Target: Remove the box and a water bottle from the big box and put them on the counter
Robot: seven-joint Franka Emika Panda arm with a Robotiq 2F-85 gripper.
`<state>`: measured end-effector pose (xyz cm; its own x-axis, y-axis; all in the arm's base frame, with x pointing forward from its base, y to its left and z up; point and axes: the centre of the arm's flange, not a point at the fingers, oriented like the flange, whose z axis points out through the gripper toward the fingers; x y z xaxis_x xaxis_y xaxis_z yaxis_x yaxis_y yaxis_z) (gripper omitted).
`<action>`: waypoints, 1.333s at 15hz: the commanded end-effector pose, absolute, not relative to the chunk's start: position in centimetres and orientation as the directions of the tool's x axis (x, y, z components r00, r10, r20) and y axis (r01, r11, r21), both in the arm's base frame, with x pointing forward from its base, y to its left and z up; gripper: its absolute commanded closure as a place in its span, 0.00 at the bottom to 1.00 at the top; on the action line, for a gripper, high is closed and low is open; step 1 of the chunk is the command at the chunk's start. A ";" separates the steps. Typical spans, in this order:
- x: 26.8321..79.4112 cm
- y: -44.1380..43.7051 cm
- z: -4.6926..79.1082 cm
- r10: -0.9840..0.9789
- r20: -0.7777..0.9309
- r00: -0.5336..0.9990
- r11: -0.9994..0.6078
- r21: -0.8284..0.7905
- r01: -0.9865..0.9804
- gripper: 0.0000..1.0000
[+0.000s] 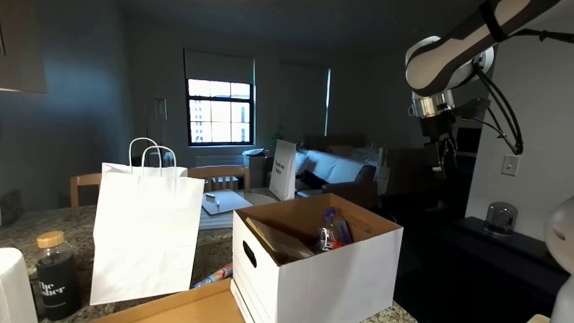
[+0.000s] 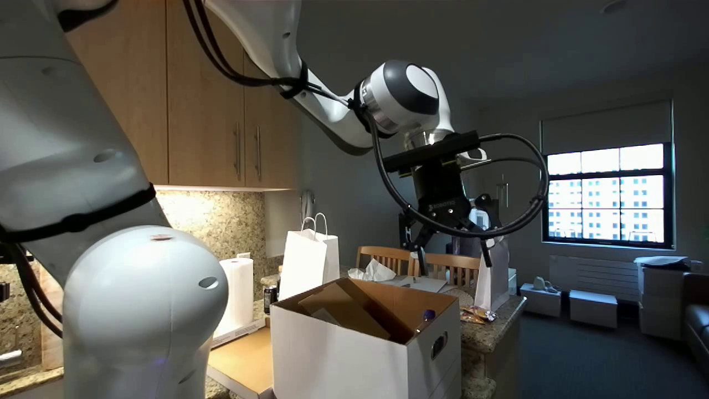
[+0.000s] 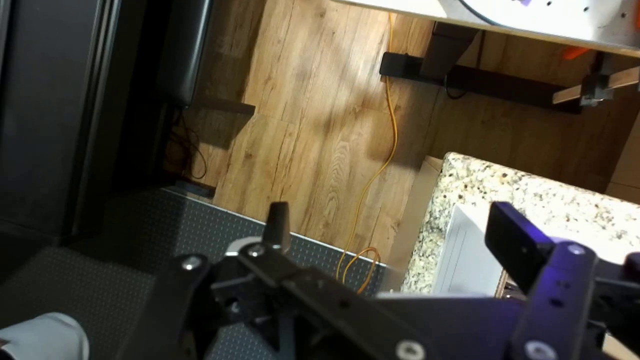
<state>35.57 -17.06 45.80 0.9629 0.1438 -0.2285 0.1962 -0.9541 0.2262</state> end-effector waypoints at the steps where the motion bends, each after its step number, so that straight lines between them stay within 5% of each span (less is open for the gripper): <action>1: 37.7 -15.5 45.9 0.111 -0.162 0.981 -0.937 0.313 0.158 0.00; 10: 42.9 -5.3 46.6 0.078 0.018 0.997 -0.957 0.280 0.070 0.00; 20: 43.3 13.4 37.7 0.205 -0.113 0.972 -0.927 0.297 0.230 0.00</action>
<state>43.04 9.36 40.81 0.9785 0.1935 -0.0710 0.2061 -0.9287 0.3083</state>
